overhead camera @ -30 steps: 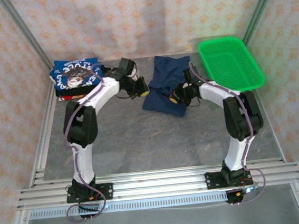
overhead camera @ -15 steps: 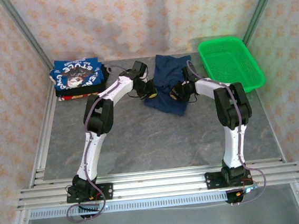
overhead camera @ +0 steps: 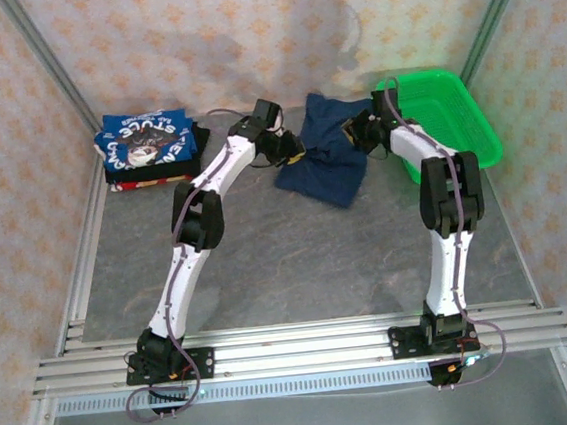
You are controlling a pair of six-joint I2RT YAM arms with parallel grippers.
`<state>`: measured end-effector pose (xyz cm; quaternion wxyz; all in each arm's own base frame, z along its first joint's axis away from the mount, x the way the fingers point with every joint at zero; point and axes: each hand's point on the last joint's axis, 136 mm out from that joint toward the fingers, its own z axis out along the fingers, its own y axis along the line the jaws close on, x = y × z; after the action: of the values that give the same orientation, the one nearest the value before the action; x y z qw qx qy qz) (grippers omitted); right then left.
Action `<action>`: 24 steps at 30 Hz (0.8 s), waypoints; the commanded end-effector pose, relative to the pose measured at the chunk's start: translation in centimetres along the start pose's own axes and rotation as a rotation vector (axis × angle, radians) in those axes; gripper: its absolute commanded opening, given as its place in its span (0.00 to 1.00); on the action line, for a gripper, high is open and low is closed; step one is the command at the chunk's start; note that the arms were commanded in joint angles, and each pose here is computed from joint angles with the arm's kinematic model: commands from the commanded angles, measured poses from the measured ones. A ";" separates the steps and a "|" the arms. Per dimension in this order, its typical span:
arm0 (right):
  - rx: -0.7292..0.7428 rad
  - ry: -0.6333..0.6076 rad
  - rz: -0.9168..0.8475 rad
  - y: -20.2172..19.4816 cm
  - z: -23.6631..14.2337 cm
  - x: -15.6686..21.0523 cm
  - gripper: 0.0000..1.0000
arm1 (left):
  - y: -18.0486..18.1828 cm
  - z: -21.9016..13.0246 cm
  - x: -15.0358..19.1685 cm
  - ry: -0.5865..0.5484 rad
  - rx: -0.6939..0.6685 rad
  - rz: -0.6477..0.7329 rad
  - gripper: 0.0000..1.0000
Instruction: Fold and stack the t-shirts
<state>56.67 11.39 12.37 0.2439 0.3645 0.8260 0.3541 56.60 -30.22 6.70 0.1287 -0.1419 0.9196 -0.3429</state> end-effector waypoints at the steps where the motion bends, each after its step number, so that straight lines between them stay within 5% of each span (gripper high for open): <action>1: -0.026 -0.023 -0.018 1.8 -1.0 -0.4 0.23 | 1.1 -2.2 0.5 0.011 -0.041 0.011 0.22; 9: 0.009 0.044 -0.156 2.9 -5.7 7.3 0.26 | 7.7 -3.3 5.2 0.038 -0.169 0.015 0.21; 24: 0.076 0.258 -0.163 -1.0 -2.1 21.7 0.15 | 17.7 -7.1 19.5 0.182 -0.337 -0.037 0.18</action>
<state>41.71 25.17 10.87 0.1554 0.2510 0.8949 0.3346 38.24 -22.25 1.97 0.0740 -0.1336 0.9508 -0.2696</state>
